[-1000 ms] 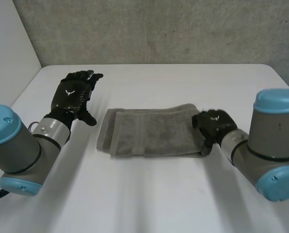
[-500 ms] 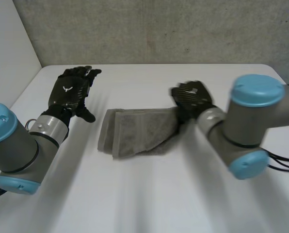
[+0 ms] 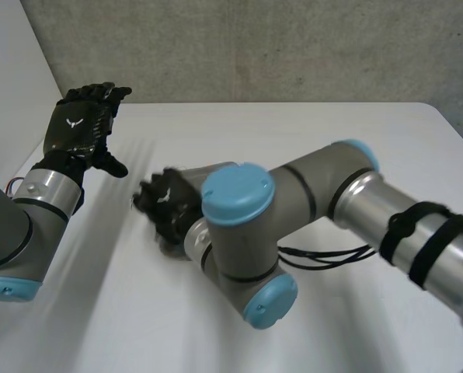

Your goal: Fold the towel.

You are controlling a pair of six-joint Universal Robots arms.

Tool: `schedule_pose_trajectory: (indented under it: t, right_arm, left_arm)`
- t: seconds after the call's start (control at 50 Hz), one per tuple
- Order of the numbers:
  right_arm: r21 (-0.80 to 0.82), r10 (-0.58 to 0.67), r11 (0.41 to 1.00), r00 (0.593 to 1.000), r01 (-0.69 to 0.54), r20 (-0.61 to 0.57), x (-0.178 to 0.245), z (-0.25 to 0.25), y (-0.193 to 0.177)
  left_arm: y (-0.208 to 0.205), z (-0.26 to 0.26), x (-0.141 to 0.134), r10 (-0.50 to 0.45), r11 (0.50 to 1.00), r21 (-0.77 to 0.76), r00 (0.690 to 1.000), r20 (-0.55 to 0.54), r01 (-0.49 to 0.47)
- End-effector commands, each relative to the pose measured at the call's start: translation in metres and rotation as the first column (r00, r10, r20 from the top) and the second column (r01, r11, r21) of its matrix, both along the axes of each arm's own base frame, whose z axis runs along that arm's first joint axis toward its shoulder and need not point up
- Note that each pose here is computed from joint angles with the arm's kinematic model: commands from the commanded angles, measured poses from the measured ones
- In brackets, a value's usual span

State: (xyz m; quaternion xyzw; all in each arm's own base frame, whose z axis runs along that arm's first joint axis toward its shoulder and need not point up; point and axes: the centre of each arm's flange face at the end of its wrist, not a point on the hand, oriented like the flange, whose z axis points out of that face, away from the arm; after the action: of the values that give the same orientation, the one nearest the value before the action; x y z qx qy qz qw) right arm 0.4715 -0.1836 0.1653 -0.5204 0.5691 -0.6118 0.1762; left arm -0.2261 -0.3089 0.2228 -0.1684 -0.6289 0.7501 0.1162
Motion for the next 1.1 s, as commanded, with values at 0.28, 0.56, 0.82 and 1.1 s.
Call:
schedule_pose_trajectory:
  t: [0.28,0.56,0.82,1.1]
  right_arm:
    - [0.303,-0.414,0.887,0.89,0.348,0.189,-0.089,0.051,-0.084]
    - [0.447,-0.323,0.857,0.944,0.258,0.074,-0.079,-0.035,-0.095]
    - [0.315,-0.335,0.915,0.911,0.253,0.241,-0.096,0.077,-0.099]
    - [0.188,-0.605,0.791,0.699,0.582,0.381,-0.189,0.192,-0.094]
  left_arm:
    - [0.007,-0.04,-0.025,-0.079,0.981,0.174,0.995,-0.056,0.088]
    - [0.026,-0.104,-0.047,-0.146,0.909,0.394,0.989,0.005,0.132]
    - [0.02,-0.021,-0.048,-0.144,0.966,0.213,0.989,-0.036,0.149]
    - [0.044,0.117,-0.027,-0.036,0.997,0.063,0.995,-0.097,0.042]
